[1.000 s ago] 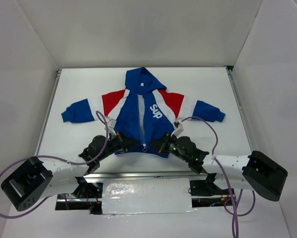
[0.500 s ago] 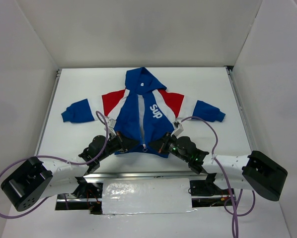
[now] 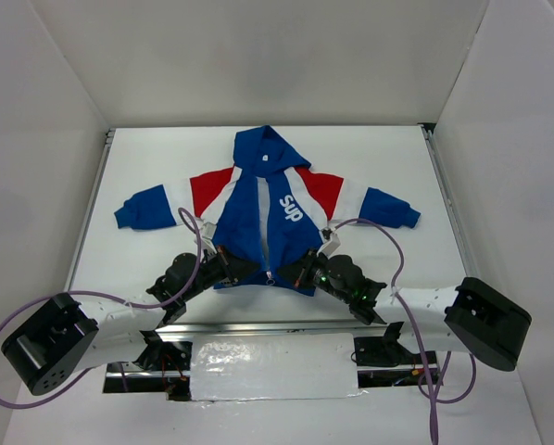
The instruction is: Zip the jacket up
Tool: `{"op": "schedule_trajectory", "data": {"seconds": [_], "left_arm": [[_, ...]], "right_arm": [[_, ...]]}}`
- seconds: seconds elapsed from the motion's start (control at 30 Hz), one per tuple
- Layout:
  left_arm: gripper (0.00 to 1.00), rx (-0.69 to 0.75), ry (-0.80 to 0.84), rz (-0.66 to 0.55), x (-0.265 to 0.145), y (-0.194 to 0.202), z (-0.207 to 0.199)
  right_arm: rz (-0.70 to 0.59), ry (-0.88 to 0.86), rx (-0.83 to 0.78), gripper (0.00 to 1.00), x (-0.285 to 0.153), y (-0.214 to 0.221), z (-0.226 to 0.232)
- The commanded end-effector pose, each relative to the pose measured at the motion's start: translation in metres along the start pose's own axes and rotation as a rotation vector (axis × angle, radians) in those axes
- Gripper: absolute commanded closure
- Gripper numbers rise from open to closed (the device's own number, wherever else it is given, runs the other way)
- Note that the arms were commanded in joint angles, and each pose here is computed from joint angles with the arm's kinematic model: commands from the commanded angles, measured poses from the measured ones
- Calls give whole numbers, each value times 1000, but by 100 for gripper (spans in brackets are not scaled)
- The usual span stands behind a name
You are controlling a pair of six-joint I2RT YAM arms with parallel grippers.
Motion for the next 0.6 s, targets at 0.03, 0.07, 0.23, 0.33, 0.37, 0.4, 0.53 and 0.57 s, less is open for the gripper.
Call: {"op": "schedule_trajectory", "data": {"seconds": [0.03, 0.07, 0.23, 0.33, 0.37, 0.4, 0.53, 0.57], "left_arm": [[100, 14, 70, -24, 3, -6, -15], [100, 12, 68, -23, 3, -6, -14], [100, 11, 54, -35, 3, -8, -14], [100, 8, 42, -40, 3, -9, -15], [100, 5, 40, -45, 4, -9, -15], [100, 4, 40, -45, 4, -9, -15], [100, -12, 41, -43, 5, -9, -15], [100, -14, 43, -42, 4, -9, -15]], "right_arm": [[-80, -75, -11, 100, 7, -19, 20], [-81, -81, -13, 100, 7, -20, 21], [-90, -82, -15, 100, 5, -21, 21], [-98, -86, -8, 100, 3, -21, 21], [-102, -88, -8, 100, 3, -22, 21], [-101, -87, -8, 100, 3, -21, 21], [-98, -102, 4, 100, 3, -20, 21], [-95, -103, 4, 100, 3, -19, 21]]}}
Point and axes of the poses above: each gripper's point midway between its finger pads, its own x axis out along the fingers, its own z axis along the line the jaws close on, y = z × x, the point moved 8 cm from there along -x, back along the fingers, and after that the axes turned 11 degrees about -x, right-handed, at the moved point
